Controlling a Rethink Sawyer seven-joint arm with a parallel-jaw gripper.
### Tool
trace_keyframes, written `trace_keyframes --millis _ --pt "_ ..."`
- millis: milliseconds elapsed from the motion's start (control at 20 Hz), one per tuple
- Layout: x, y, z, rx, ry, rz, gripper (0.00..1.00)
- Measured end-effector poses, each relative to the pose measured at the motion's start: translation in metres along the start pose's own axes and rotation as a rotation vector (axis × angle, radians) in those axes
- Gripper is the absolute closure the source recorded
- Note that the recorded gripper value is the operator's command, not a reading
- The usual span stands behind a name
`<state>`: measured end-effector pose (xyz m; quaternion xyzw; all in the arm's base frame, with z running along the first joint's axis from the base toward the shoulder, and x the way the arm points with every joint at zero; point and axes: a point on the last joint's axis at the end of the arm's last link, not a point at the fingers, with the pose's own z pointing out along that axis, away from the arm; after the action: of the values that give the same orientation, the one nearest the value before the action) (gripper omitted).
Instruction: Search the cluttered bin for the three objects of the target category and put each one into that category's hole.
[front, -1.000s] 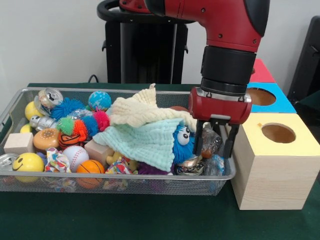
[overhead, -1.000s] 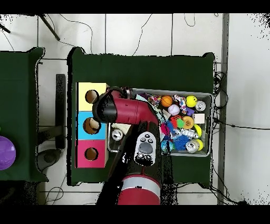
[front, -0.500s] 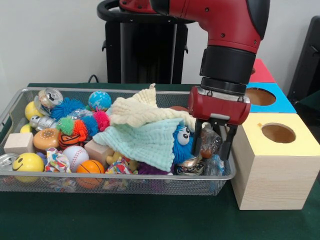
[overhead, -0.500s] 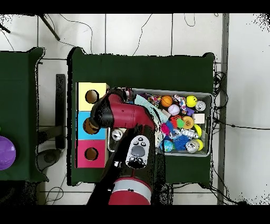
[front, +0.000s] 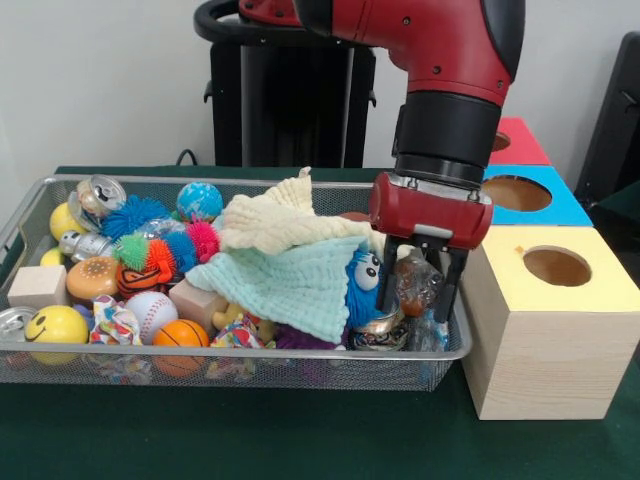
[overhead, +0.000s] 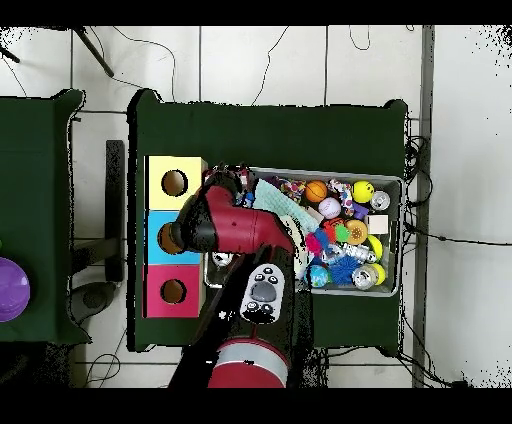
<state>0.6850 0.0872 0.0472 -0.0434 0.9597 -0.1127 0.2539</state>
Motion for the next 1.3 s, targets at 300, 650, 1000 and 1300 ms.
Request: trace_keyframes --millis 300,650,1000,1300 --pt "0.009 -0.020 0.000 -0.027 0.097 0.085 0.00" --pt "0.014 -0.024 -0.008 -0.063 0.227 0.136 0.00" --pt "0.020 -0.011 -0.016 -0.104 0.337 0.163 0.00" --pt "0.017 -0.003 -0.018 -0.121 0.351 0.186 0.00"
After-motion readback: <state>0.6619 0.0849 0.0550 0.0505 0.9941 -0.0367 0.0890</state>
